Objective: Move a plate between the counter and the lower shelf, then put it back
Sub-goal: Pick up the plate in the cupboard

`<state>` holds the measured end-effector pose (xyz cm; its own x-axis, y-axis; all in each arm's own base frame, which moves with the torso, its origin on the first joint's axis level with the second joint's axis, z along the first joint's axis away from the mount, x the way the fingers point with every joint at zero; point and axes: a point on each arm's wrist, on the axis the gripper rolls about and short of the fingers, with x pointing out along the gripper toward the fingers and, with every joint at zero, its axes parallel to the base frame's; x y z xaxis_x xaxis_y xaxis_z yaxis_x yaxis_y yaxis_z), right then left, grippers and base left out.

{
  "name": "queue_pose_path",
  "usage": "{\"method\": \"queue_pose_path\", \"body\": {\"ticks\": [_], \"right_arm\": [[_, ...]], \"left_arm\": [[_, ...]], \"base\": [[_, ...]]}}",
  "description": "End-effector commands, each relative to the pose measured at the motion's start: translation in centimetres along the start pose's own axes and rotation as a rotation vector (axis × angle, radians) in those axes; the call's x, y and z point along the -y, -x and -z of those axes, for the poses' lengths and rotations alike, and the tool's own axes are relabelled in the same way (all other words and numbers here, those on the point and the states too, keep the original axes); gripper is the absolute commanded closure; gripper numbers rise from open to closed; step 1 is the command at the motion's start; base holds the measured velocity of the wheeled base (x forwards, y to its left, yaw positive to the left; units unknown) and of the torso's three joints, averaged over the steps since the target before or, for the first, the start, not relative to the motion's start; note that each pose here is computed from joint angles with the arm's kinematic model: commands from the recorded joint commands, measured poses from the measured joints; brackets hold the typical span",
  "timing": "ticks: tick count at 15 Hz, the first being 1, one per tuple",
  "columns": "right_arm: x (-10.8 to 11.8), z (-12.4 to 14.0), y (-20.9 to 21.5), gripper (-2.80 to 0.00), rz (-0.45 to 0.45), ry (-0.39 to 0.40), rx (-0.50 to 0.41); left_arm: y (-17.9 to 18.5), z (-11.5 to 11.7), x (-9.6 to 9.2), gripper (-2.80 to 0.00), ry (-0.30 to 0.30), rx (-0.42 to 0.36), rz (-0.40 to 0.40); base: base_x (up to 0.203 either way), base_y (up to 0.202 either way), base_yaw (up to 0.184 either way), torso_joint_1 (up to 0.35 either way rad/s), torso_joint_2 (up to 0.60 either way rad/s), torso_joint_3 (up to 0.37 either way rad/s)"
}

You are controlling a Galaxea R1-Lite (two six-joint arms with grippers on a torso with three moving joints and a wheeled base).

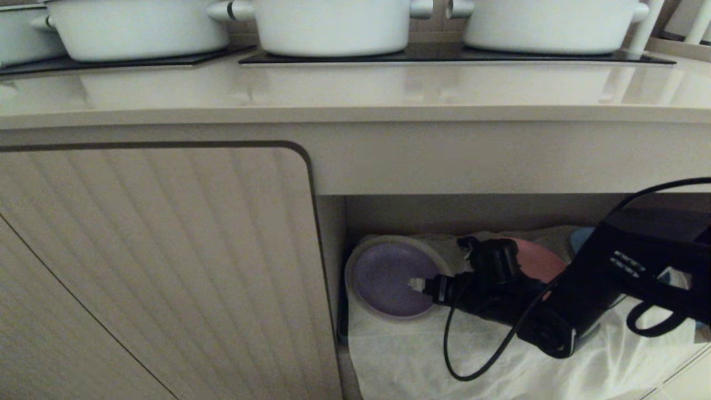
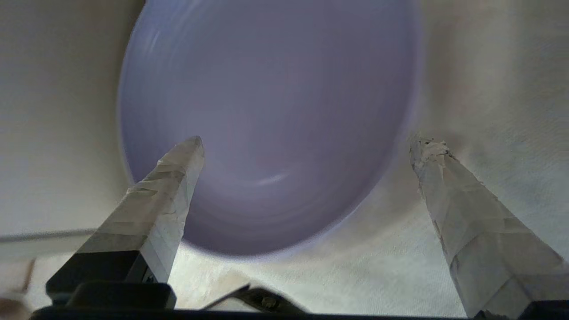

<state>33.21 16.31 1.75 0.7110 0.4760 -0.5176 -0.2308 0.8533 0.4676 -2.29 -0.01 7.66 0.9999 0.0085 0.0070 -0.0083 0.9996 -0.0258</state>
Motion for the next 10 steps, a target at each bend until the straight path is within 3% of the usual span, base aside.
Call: {"method": "queue_pose_path", "body": {"ticks": [1,10], "right_arm": [[-0.13,0.12,-0.31,-2.8,0.0,0.002,0.004],[-0.64,1.04,-0.91,-2.8,0.021,0.014,0.002]], "left_arm": [[-0.01,0.0,0.0,0.0,0.0,-0.001,-0.001],[-0.01,0.0,0.0,0.0,0.0,-0.001,-0.001]], "base": [[0.0,0.0,0.0,0.0,0.0,0.0],[0.0,0.0,0.0,0.0,0.0,0.0]]}}
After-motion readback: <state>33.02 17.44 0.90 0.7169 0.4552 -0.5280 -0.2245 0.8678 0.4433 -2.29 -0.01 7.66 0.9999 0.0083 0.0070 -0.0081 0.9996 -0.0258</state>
